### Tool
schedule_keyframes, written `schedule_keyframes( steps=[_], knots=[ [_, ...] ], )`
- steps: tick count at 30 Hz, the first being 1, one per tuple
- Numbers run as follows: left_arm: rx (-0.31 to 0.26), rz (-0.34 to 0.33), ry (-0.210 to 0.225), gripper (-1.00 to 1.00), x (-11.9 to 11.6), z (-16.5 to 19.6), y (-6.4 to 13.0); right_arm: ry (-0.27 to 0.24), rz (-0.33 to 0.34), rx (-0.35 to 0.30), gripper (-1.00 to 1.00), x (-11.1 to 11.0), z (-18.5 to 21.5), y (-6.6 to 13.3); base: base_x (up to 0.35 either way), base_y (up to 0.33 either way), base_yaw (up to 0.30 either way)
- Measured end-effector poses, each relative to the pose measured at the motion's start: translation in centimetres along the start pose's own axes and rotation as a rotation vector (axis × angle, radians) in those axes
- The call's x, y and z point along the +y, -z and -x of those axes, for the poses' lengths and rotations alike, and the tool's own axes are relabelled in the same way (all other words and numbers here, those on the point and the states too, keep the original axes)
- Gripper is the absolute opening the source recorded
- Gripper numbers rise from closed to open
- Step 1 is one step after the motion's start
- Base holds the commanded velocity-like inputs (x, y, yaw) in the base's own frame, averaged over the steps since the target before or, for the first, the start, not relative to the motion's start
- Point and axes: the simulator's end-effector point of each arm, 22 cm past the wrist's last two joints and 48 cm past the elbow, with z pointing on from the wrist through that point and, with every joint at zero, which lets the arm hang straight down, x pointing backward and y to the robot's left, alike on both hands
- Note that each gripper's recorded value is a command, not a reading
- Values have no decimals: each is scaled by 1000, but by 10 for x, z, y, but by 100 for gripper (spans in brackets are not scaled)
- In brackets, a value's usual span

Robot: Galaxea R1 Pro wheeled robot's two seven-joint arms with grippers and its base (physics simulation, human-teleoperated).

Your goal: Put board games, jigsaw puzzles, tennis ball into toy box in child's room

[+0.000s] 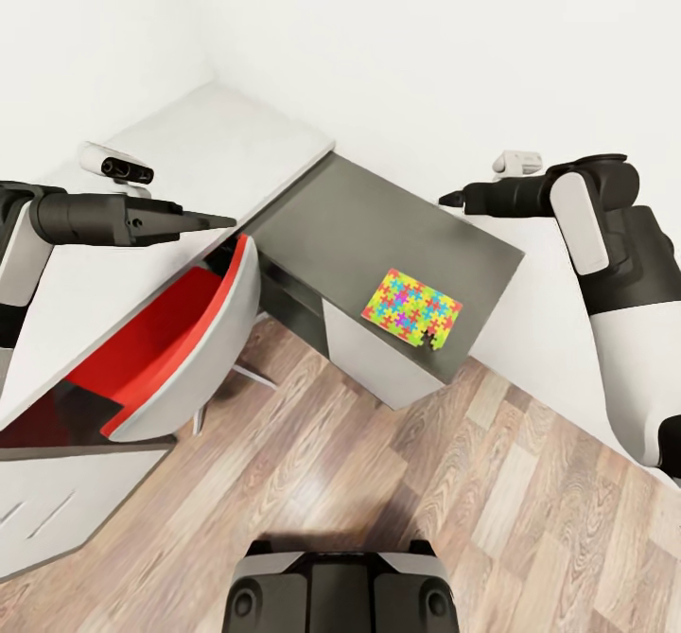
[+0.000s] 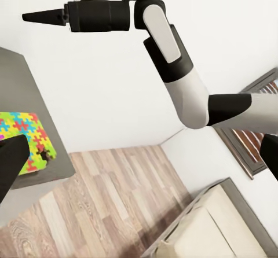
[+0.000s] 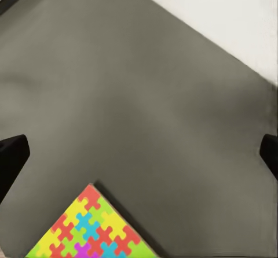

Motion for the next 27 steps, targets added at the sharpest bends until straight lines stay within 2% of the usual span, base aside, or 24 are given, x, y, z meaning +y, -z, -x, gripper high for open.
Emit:
schedule_keyframes(
  steps=[13,27],
  knots=[
    [-4,1,-19,100,-11,8,2,-1,-1,-8,100,1,5,9,24,11,-209],
    [1,22,-39,100,-20,14,10,1,-3,-21,100,3,14,20,94,96,-209]
  ],
)
